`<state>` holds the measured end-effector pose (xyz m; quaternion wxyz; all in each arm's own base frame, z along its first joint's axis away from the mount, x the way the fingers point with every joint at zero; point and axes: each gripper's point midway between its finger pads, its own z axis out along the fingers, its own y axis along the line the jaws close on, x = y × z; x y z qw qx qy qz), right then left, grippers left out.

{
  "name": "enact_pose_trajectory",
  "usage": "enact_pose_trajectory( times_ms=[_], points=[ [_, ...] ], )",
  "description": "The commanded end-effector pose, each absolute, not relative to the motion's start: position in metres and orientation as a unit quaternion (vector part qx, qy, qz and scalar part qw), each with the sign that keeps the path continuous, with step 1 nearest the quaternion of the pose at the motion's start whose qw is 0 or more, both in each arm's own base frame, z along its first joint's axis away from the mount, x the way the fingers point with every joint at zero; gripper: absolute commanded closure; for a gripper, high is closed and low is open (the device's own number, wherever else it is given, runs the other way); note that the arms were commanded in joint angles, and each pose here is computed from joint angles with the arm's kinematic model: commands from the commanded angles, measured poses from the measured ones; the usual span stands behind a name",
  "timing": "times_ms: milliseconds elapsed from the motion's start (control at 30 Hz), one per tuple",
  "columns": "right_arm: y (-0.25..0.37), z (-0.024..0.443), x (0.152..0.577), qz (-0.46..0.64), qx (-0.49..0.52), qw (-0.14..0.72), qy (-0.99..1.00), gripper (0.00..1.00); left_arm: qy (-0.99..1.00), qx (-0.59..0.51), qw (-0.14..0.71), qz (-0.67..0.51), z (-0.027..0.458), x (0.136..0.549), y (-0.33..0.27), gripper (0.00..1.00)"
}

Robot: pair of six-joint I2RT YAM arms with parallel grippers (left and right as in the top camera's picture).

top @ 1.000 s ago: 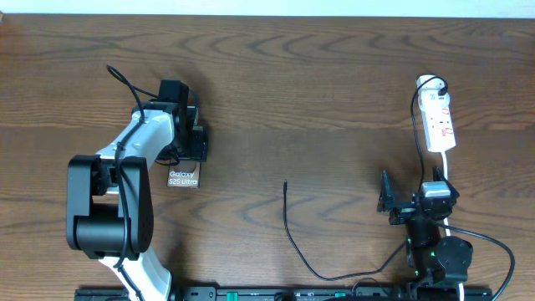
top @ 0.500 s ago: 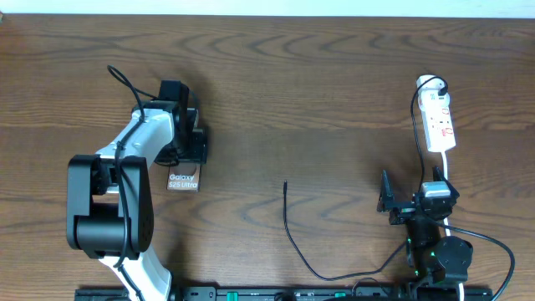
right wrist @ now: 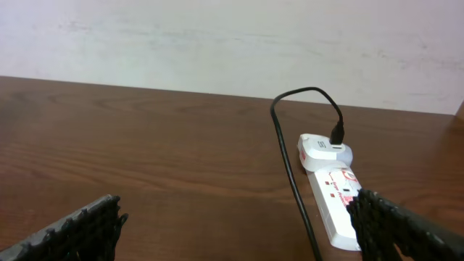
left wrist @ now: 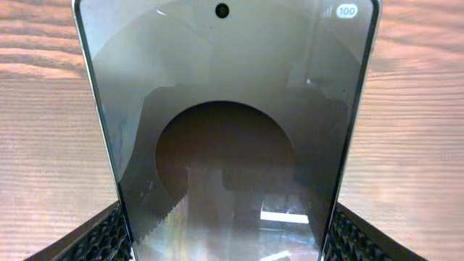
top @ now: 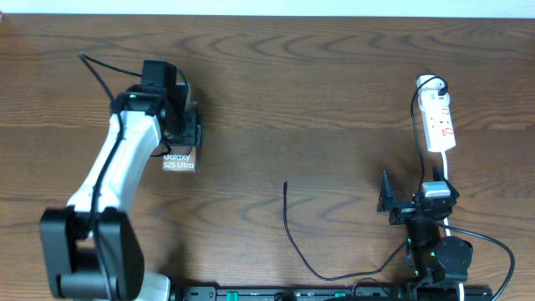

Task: Plug charger to phone and switch on socket
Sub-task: 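Lift the phone with the left gripper and raise it upright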

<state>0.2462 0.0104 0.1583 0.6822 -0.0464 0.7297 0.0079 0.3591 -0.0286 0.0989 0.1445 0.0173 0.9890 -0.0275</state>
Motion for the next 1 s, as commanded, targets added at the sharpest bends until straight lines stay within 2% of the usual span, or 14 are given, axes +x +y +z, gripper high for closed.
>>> enact_pose_trajectory(
  times_ms=[0, 267, 500, 733, 967],
  points=[
    [0.013, 0.158, 0.246, 0.008, -0.053, 0.682, 0.729, 0.01, 0.976, -0.008, 0.182, -0.120, 0.135, 0.364, -0.057, 0.93],
    [0.013, 0.158, 0.246, 0.008, -0.053, 0.682, 0.729, 0.01, 0.933, -0.079, 0.150, -0.317, 0.168, 0.358, -0.114, 0.93],
    [0.013, 0.158, 0.246, 0.008, -0.053, 0.682, 0.729, 0.01, 0.853, -0.121, 0.099, -0.498, 0.219, 0.361, -0.157, 0.93],
    [0.013, 0.158, 0.246, 0.008, -0.053, 0.682, 0.729, 0.01, 0.775, -0.250, -0.028, -0.580, 0.250, 0.358, -0.162, 0.93],
    [0.013, 0.158, 0.246, 0.008, -0.054, 0.682, 0.729, 0.01, 0.711, -0.344, -0.116, -0.602, 0.263, 0.358, -0.144, 0.92]
  ],
)
